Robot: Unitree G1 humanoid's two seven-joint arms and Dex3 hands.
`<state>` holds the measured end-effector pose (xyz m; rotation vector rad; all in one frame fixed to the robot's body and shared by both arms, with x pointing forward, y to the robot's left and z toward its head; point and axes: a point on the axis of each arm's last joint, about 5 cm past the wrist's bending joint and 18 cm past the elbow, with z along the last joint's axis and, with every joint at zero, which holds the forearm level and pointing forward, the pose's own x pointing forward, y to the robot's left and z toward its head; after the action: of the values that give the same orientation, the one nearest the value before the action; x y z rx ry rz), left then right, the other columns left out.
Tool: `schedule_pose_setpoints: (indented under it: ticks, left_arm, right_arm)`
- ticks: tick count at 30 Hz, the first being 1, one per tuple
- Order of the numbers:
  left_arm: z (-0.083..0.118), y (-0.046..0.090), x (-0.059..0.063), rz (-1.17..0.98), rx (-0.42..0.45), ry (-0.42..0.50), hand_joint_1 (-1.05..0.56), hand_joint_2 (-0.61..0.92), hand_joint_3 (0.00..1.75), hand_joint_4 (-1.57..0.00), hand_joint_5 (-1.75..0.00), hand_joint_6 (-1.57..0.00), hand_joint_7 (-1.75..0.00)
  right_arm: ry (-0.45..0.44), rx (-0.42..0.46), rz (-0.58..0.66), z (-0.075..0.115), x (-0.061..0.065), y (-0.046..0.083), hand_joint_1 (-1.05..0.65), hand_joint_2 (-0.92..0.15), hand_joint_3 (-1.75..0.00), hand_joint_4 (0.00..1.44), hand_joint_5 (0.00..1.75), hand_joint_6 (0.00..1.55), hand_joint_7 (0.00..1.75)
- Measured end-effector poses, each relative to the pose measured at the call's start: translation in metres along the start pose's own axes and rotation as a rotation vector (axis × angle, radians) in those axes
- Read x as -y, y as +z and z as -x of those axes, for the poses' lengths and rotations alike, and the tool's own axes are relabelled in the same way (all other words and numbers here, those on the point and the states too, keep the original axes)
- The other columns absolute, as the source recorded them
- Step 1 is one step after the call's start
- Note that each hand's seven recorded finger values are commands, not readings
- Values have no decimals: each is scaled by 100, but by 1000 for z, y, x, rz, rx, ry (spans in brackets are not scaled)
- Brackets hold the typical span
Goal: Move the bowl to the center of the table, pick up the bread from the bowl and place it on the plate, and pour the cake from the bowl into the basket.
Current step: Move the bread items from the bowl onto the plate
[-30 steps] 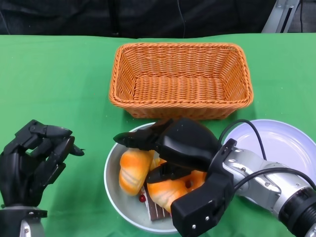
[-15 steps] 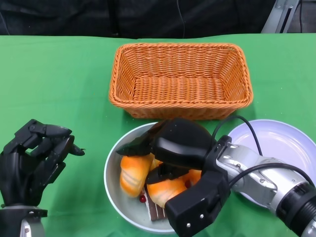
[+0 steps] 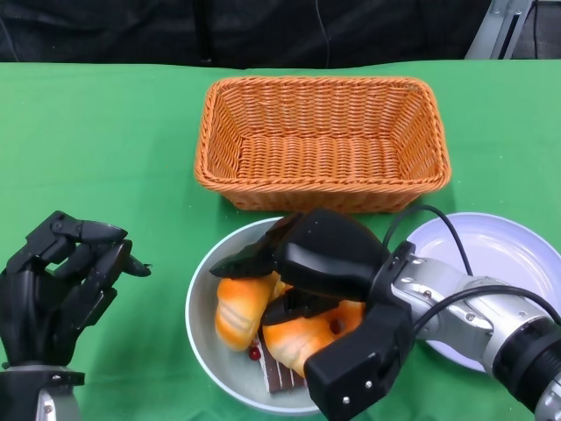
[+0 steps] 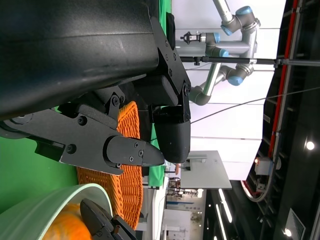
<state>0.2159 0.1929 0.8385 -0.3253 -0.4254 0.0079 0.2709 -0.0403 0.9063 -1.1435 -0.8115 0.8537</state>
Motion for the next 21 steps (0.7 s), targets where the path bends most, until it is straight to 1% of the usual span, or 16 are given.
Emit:
schedule_pose_setpoints:
  ticks: [1, 3, 5, 7, 9, 10, 12, 14, 15, 16, 17, 19, 21]
  left_arm:
    - [0, 0, 0, 0, 0, 0, -16, 92, 28, -88, -130, -88, -108]
    - [0, 0, 0, 0, 0, 0, -15, 92, 29, -88, -130, -88, -108]
    - [0, 0, 0, 0, 0, 0, -15, 92, 29, -88, -130, -87, -108]
    - [0, 0, 0, 0, 0, 0, -15, 92, 30, -88, -130, -87, -108]
    - [0, 0, 0, 0, 0, 0, -15, 92, 30, -88, -130, -87, -108]
    - [0, 0, 0, 0, 0, 0, -16, 92, 30, -88, -130, -87, -108]
    - [0, 0, 0, 1, 0, -1, -16, 92, 30, -88, -131, -87, -108]
    - [0, 0, 0, 0, -1, -2, -16, 92, 30, -87, -131, -88, -108]
    - [0, 0, 0, 0, -1, -2, -16, 92, 30, -87, -131, -87, -108]
    - [0, 0, 0, 0, -1, -2, -17, 92, 31, -87, -131, -87, -108]
    - [0, 0, 1, 0, -2, -3, -17, 92, 31, -86, -131, -87, -108]
    - [0, 0, 1, -5, -4, -5, -17, 92, 31, -86, -132, -86, -108]
    - [0, 0, 1, -9, -6, -8, -17, 92, 30, -86, -132, -86, -108]
  right_arm:
    - [-19, 1, -5, 1, -2, -1, -33, -92, -3, 90, 66, 104, 2]
    - [-48, 4, -10, 3, -5, -2, -32, -92, -5, 78, 86, 106, 1]
    - [-72, 14, -8, 4, -8, -2, -31, -92, -8, 70, 97, 105, 1]
    - [-95, 22, -6, 4, -11, -2, -29, -92, -10, 64, 110, 108, 1]
    - [-115, 26, -6, 5, -13, -2, -29, -92, -7, 58, 119, 108, 1]
    - [-123, 28, -8, 5, -14, -2, -29, -92, -7, 57, 121, 106, 0]
    - [-133, 27, -14, 5, -16, -2, -27, -92, -9, 55, 122, 99, 0]
    - [-134, 29, -23, 5, -17, -2, -27, -92, -10, 53, 120, 99, 2]
    - [-133, 30, -25, 5, -17, -2, -26, -92, -12, 53, 116, 99, 2]
    - [-133, 30, -25, 5, -17, -2, -26, -92, -14, 53, 112, 99, 1]
    - [-133, 31, -26, 5, -17, -2, -24, -92, -15, 55, 108, 93, 1]
    - [-133, 29, -32, 5, -17, -3, -24, -92, -17, 58, 102, 92, 1]
    - [-143, 27, -39, 5, -17, -3, -23, -92, -17, 61, 103, 88, 0]
